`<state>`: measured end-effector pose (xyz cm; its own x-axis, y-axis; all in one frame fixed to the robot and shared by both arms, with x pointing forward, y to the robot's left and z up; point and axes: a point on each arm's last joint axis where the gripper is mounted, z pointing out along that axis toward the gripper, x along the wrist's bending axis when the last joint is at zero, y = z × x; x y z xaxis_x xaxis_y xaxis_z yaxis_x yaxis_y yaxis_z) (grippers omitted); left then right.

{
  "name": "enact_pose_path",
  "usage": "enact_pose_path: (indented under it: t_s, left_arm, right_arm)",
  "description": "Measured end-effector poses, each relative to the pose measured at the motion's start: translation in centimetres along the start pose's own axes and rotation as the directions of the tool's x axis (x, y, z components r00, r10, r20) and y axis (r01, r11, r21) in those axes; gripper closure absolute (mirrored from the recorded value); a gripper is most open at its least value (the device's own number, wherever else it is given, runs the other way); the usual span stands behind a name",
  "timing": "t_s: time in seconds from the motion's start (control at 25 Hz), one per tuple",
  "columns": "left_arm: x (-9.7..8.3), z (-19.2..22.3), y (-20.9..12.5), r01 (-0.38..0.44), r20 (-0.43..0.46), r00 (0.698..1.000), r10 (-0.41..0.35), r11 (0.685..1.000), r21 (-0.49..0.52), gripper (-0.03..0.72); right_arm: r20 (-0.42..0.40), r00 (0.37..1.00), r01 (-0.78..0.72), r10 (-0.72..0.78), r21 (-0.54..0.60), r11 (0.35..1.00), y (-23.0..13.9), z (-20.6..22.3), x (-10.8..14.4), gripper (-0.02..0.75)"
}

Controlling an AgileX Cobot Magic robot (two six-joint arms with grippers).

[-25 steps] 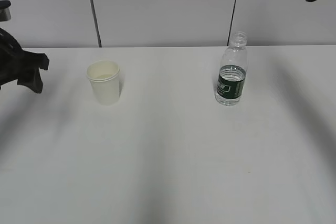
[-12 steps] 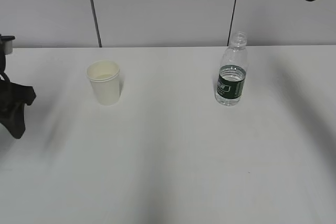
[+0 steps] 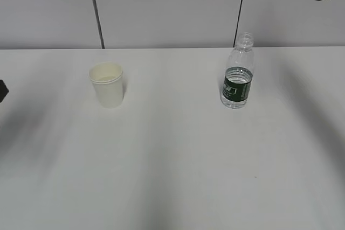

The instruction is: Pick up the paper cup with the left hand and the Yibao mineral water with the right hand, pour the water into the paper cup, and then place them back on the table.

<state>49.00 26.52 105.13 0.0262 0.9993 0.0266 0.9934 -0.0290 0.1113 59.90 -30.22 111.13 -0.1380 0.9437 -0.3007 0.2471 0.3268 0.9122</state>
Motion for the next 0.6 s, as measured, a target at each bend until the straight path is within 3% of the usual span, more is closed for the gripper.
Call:
enact_pose_path:
  t_s: [0.6]
  left_arm:
    - [1.7,-4.1,-11.8,0.016,0.035,0.999,-0.007,0.971,-0.237,0.318]
  right_arm:
    - [0.002,0.997,-0.072,0.072,0.0,0.997,0.0,0.0,0.0,0.152]
